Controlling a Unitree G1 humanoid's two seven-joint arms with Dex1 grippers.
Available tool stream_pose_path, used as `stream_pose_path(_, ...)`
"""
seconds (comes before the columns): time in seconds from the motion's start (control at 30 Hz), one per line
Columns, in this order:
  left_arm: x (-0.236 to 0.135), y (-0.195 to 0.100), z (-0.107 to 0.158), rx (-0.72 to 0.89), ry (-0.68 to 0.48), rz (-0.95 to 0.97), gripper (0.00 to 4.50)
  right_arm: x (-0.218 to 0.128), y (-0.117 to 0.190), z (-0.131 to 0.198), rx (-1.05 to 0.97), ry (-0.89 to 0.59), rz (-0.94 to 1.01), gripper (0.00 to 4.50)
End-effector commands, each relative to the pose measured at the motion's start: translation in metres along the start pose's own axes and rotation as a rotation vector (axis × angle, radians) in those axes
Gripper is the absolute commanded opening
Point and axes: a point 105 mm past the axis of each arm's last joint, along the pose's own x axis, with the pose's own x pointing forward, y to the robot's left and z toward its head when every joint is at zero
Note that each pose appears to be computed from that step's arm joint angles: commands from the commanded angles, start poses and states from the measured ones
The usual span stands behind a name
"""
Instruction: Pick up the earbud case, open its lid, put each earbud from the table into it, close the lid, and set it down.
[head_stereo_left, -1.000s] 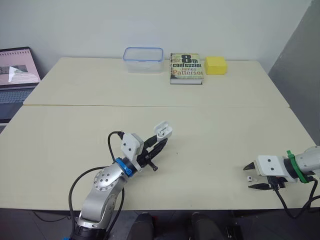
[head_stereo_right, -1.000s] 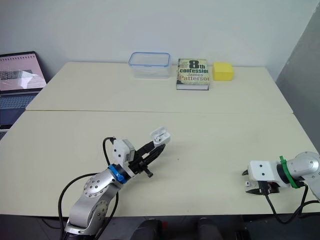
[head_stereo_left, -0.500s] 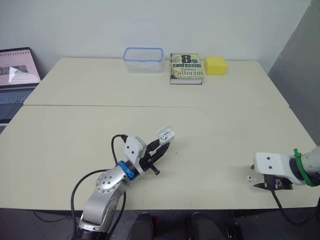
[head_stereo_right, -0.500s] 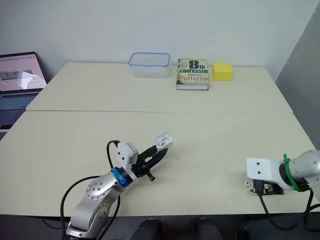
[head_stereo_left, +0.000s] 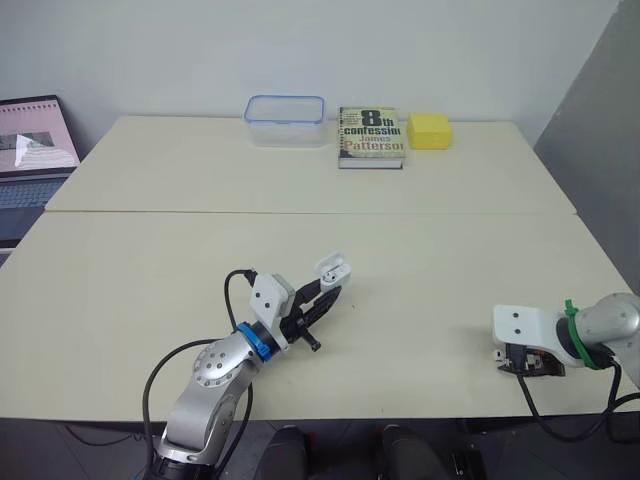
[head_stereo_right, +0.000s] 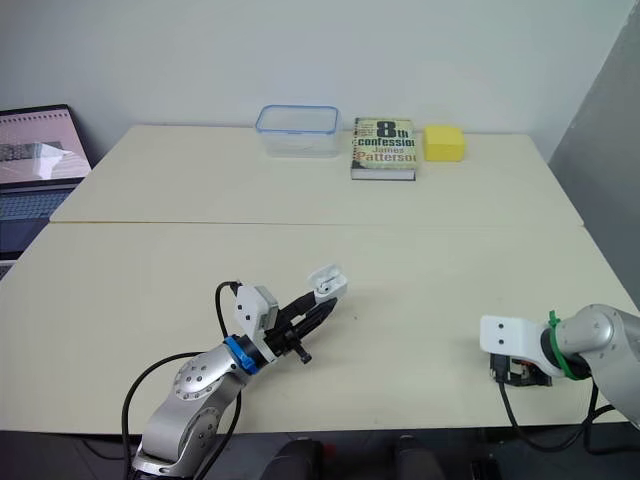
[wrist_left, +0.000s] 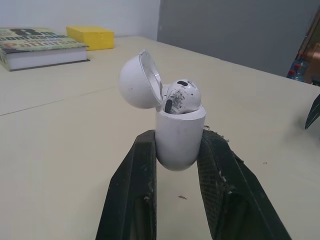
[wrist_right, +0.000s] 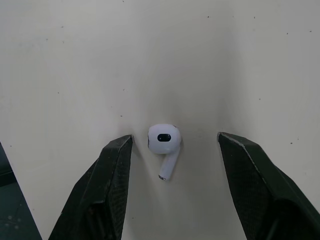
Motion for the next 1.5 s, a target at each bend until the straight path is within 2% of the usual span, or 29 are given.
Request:
stream_pose_path(0.03, 0.000, -0.004, 0.014, 0.034, -0.041, -0.006, 0.77, 0.005, -0.001, -0.006, 0.014, 0.020, 0.009, 2.41)
stream_pose_path(0.13, 0.000, -0.004, 0.013, 0.036, -0.041, -0.006, 0.77, 0.006, -0.001, -0.001, 0.011, 0.001, 0.019, 1.56)
stream_pose_path(0.23, 0.000, -0.004, 0.013, 0.039, -0.040, -0.007, 0.77, 0.007, 0.000, 0.004, 0.006, -0.017, 0.036, 0.48)
stream_pose_path(0.27, 0.000, -0.004, 0.013, 0.039, -0.040, -0.007, 0.77, 0.007, 0.000, 0.005, 0.004, -0.023, 0.038, 0.41)
stream_pose_path(0.43, 0.000, -0.003, 0.013, 0.044, -0.042, -0.009, 0.77, -0.003, -0.008, 0.016, -0.020, -0.080, 0.009, 0.41)
stream_pose_path(0.5, 0.001, -0.003, 0.013, 0.046, -0.042, -0.011, 0.77, -0.014, -0.017, 0.043, -0.047, -0.226, -0.034, 0.41)
stream_pose_path(0.67, 0.005, -0.001, 0.015, 0.050, -0.057, -0.017, 0.77, -0.044, -0.035, 0.127, -0.084, -0.731, -0.189, 0.41)
stream_pose_path(0.87, 0.011, -0.002, 0.020, 0.051, -0.088, -0.020, 0.77, -0.064, -0.040, 0.186, -0.020, -1.165, -0.353, 0.41)
stream_pose_path(1.07, 0.014, -0.003, 0.027, 0.056, -0.119, -0.019, 0.77, -0.057, -0.038, 0.223, 0.094, -1.345, -0.405, 0.41)
stream_pose_path(1.27, 0.015, -0.004, 0.029, 0.056, -0.125, -0.021, 0.77, -0.042, -0.033, 0.237, 0.138, -1.384, -0.392, 0.41)
stream_pose_path(1.5, 0.014, -0.003, 0.031, 0.059, -0.129, -0.015, 0.77, -0.030, -0.036, 0.233, 0.165, -1.367, -0.413, 0.41)
